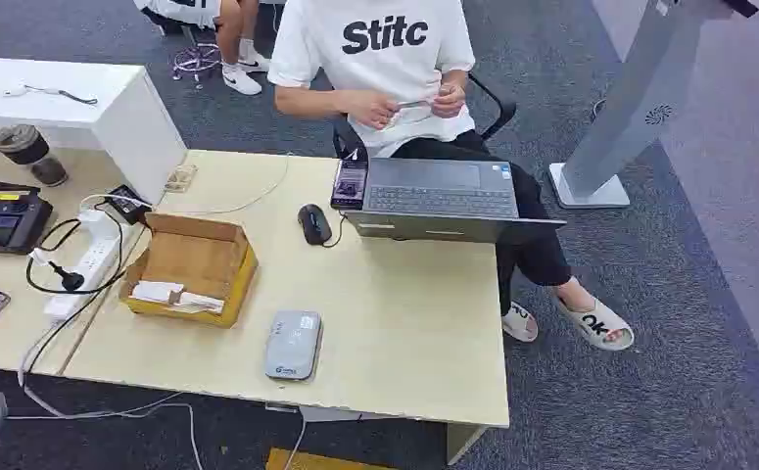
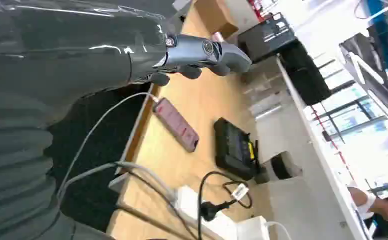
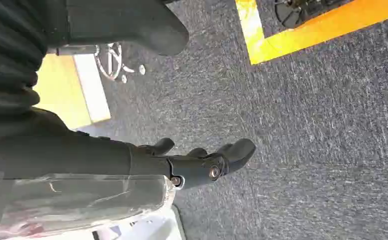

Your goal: Pass the card to the sensor for recognition and then transmit it.

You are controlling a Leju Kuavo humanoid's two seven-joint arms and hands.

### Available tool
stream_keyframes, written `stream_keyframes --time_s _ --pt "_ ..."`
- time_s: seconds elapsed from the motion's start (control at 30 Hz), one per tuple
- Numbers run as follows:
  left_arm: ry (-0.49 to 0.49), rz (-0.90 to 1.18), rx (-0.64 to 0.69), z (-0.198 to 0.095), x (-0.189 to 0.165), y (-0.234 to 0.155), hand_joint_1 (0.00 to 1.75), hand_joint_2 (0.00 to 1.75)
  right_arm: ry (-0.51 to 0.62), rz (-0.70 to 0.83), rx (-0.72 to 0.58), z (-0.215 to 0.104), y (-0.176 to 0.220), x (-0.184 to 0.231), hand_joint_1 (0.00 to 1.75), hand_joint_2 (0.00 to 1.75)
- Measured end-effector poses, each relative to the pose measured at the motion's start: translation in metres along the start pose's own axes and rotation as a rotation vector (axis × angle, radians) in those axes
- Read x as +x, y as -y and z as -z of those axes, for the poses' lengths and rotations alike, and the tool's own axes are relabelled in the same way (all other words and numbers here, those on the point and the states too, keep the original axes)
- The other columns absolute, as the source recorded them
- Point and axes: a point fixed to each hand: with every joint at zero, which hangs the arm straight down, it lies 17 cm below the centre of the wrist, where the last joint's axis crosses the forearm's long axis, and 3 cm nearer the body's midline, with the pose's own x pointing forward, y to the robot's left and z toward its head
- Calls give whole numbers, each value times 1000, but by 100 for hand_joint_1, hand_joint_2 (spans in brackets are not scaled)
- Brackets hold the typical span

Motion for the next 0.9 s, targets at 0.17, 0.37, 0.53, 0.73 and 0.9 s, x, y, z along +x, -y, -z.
stream_keyframes --time_s 0.17,0.37,0.53,0.73,0.9 --pt "87 108 34 31 15 -3 0 175 6 -26 12 0 -1 4 0 175" --pt "147 163 22 51 22 5 0 175 7 -36 10 1 1 6 0 175" --pt "157 171 4 56 22 11 0 175 10 -43 10 1 1 6 0 175" --pt "175 310 22 73 18 12 0 175 24 -84 24 1 -1 9 0 175" --pt "206 436 -9 99 17 30 0 175 42 -132 35 1 -1 13 0 175"
